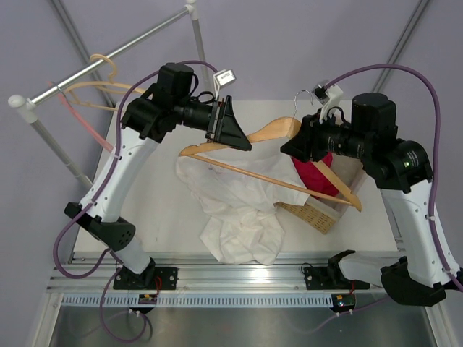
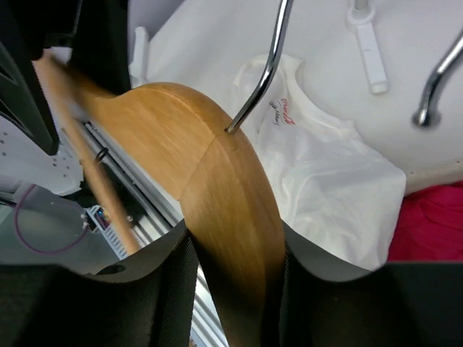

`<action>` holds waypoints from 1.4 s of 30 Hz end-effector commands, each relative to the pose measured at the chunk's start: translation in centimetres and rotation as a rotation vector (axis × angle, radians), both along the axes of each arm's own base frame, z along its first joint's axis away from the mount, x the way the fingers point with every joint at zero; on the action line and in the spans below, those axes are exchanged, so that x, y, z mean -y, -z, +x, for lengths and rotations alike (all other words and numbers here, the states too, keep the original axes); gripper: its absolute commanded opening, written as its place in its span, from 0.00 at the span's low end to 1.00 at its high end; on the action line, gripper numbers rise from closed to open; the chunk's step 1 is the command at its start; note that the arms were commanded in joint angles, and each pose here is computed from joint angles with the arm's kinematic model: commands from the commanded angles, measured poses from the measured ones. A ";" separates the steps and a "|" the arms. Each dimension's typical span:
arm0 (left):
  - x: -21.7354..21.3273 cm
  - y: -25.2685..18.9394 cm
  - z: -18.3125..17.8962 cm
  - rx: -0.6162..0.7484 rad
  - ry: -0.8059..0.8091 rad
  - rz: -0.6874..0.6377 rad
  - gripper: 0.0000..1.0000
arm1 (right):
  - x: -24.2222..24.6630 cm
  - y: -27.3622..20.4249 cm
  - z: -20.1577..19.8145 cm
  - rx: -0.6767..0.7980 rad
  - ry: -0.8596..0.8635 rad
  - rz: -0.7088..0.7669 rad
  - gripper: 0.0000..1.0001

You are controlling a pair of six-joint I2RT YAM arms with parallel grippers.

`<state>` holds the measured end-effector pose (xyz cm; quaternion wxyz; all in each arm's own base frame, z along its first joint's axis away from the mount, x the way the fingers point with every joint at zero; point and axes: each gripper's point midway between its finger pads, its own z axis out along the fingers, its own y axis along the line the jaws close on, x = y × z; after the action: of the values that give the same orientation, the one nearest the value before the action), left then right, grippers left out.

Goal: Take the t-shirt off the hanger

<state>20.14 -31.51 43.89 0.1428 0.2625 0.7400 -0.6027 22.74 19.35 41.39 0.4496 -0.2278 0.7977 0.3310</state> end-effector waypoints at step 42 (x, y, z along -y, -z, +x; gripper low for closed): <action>-3.8 -9.0 -0.6 0.302 -0.091 -0.257 0.00 | -1.0 -7.9 -6.8 0.047 -0.160 0.247 0.60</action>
<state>17.43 -28.30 50.57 0.2075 0.3134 0.6508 -0.6598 15.63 21.93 48.27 0.4198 -0.2699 0.7068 0.5014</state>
